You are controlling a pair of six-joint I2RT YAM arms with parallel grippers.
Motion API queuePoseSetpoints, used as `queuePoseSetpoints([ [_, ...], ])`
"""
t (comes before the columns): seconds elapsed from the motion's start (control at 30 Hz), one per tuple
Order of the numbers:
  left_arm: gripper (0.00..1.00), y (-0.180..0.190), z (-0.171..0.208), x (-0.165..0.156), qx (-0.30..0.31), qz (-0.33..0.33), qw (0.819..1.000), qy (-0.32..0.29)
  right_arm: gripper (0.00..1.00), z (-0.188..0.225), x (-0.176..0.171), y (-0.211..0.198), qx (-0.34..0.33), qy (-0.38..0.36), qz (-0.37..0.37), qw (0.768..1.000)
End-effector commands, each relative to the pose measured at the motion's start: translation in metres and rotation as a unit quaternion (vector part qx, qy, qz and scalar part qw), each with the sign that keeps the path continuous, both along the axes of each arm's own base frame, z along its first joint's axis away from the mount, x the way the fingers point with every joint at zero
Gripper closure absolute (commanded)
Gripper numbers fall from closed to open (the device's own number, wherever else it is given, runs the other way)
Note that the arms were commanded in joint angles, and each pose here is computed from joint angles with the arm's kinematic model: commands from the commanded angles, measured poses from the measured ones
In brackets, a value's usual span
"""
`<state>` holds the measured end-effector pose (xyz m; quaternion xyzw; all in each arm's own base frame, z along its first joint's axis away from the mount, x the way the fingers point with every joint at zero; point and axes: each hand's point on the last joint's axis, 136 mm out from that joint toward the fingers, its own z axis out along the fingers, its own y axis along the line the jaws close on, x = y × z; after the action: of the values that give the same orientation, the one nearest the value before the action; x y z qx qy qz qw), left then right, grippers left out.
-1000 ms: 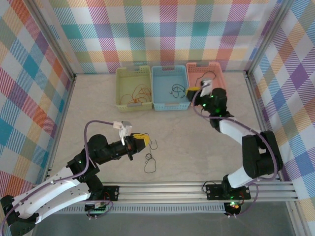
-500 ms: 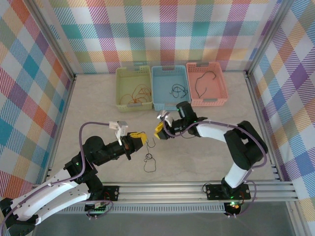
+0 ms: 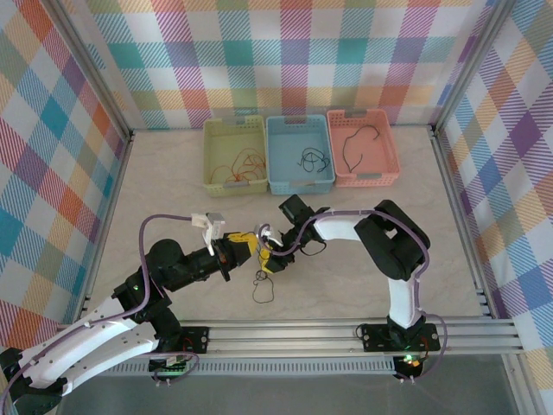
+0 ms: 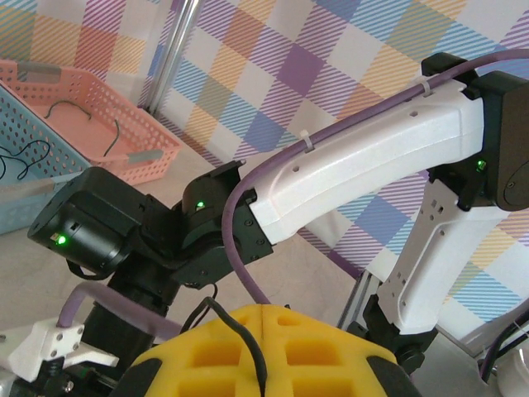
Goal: Untangle the cables
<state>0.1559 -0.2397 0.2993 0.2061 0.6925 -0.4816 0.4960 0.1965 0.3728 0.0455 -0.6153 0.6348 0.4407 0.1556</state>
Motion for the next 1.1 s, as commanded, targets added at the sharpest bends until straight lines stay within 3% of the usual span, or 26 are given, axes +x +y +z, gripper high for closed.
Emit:
queuePoseSetpoints([
  [0.0,1.0,-0.002,-0.004,-0.002,0.008,-0.006,1.0,-0.004,0.58,0.004,-0.007,0.003,0.014,-0.007,0.028,0.999],
  [0.73,1.0,-0.003,-0.006,-0.002,0.011,-0.006,1.0,-0.003,0.56,-0.018,-0.013,0.01,-0.016,-0.03,0.049,0.998],
  [0.87,1.0,-0.004,-0.006,-0.001,0.012,-0.007,1.0,-0.002,0.62,-0.02,-0.01,0.012,-0.019,-0.039,0.044,0.998],
  [1.07,1.0,-0.004,-0.007,-0.001,0.013,-0.007,1.0,-0.001,0.8,-0.014,-0.007,0.015,-0.01,-0.046,0.035,0.998],
])
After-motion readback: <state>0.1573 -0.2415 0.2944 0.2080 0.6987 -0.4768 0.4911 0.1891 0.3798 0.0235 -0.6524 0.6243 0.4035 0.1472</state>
